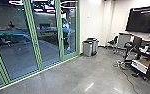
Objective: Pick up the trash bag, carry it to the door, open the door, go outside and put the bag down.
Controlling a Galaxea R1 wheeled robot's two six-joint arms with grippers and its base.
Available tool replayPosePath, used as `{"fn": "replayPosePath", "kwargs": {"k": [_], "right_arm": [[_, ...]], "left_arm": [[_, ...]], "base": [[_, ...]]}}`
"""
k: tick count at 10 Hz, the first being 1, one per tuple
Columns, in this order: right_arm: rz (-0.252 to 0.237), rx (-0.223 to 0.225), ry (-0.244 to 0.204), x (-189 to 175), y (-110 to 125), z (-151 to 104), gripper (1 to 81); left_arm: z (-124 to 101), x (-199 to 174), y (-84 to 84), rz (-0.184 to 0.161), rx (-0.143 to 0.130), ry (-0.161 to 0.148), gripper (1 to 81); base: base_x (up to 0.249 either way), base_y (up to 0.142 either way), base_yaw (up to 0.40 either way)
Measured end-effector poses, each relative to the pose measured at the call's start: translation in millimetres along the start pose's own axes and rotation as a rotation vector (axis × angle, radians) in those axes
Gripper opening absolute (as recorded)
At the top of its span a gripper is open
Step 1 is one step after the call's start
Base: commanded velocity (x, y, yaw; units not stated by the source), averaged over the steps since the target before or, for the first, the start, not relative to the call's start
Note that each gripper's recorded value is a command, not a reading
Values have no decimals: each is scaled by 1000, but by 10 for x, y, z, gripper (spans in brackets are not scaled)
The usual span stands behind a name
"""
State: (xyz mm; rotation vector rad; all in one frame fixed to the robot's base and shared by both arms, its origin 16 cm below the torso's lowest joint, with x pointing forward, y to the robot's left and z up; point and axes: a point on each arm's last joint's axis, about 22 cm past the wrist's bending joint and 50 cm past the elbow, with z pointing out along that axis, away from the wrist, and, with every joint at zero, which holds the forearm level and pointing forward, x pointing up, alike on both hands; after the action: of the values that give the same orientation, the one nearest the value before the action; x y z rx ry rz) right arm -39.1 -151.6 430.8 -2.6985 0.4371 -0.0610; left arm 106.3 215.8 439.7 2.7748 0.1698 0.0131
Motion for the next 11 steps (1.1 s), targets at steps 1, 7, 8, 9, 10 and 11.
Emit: {"fn": "replayPosePath", "kwargs": {"k": [1,7,8,9,10,11], "right_arm": [[0,-1,-1,-8,7,-2,811],[0,-1,-1,-3,9,-3,811],[0,-1,0,-2,6,-2,811],[0,-1,-1,-3,6,-2,811],[0,-1,-1,-3,9,-3,811],[0,-1,-1,-3,6,-2,811]], "left_arm": [[0,-11,-2,0,0,-1,10],[0,-6,-1,0,0,-1,10],[0,-6,-1,0,0,-1,10],[0,-6,-1,0,0,-1,10],[0,-6,-1,0,0,-1,10],[0,-6,-1,0,0,-1,10]], "base": [[160,0,0],[160,0,0],[160,0,0],[160,0,0],[160,0,0],[160,0,0]]}}
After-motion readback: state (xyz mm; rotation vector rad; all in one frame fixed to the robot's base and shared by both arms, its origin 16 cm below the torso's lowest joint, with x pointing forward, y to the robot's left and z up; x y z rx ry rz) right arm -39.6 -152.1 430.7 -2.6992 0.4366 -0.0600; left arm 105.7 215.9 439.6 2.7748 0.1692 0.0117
